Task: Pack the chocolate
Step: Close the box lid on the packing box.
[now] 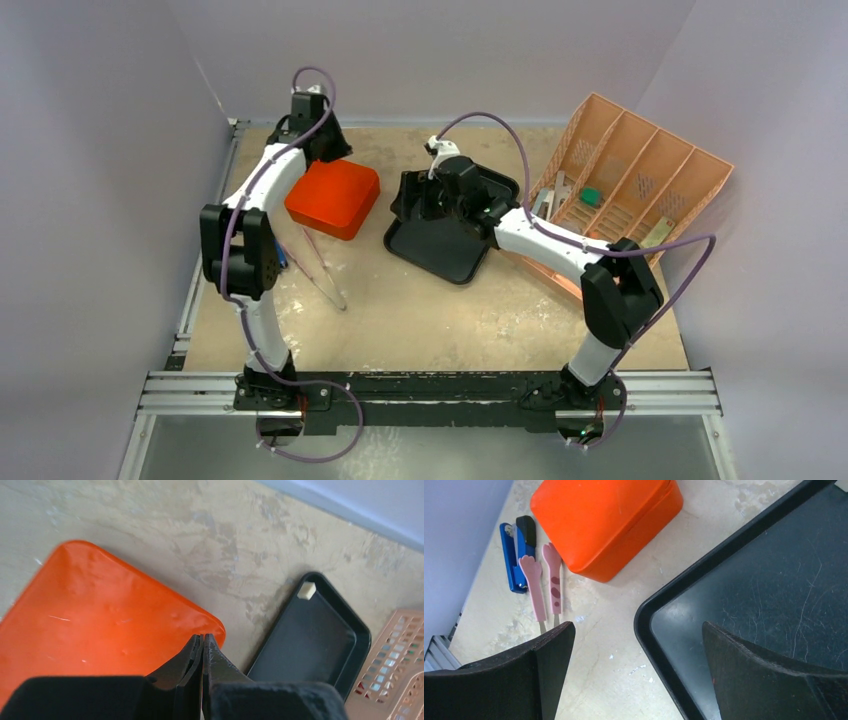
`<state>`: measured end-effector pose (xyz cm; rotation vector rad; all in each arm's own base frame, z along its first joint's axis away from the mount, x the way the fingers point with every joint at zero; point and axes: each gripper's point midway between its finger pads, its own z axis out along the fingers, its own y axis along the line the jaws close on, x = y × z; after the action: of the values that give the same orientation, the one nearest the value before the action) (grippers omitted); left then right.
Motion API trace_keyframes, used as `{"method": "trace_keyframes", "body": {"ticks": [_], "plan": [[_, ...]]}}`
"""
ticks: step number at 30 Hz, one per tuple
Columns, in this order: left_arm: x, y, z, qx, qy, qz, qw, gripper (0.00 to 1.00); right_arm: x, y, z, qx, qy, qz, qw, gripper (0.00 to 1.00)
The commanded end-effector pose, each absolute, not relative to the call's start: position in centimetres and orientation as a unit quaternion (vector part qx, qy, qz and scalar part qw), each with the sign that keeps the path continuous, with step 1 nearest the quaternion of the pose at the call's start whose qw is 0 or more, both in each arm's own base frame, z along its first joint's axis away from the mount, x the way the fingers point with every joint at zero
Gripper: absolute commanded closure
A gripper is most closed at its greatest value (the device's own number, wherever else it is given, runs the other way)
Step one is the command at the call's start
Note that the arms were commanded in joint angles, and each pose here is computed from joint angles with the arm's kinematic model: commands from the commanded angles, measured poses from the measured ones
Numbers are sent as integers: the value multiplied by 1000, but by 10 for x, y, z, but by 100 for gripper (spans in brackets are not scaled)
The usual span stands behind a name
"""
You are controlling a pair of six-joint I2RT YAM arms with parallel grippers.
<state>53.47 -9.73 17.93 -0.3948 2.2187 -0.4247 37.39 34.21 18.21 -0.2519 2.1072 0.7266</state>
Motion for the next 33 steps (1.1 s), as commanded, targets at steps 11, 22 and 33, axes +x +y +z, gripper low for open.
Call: {"method": "trace_keyframes", "body": {"ticks": [11, 22, 33], "plan": [[516, 42, 177, -322, 839, -61, 435, 59, 473, 383, 194, -26, 832, 303, 465, 2], [495, 58, 119, -353, 844, -82, 394, 53, 537, 447, 139, -91, 824, 325, 455, 8], [509, 7, 86, -327, 858, -192, 345, 72, 501, 432, 23, -24, 893, 302, 332, 87]]}}
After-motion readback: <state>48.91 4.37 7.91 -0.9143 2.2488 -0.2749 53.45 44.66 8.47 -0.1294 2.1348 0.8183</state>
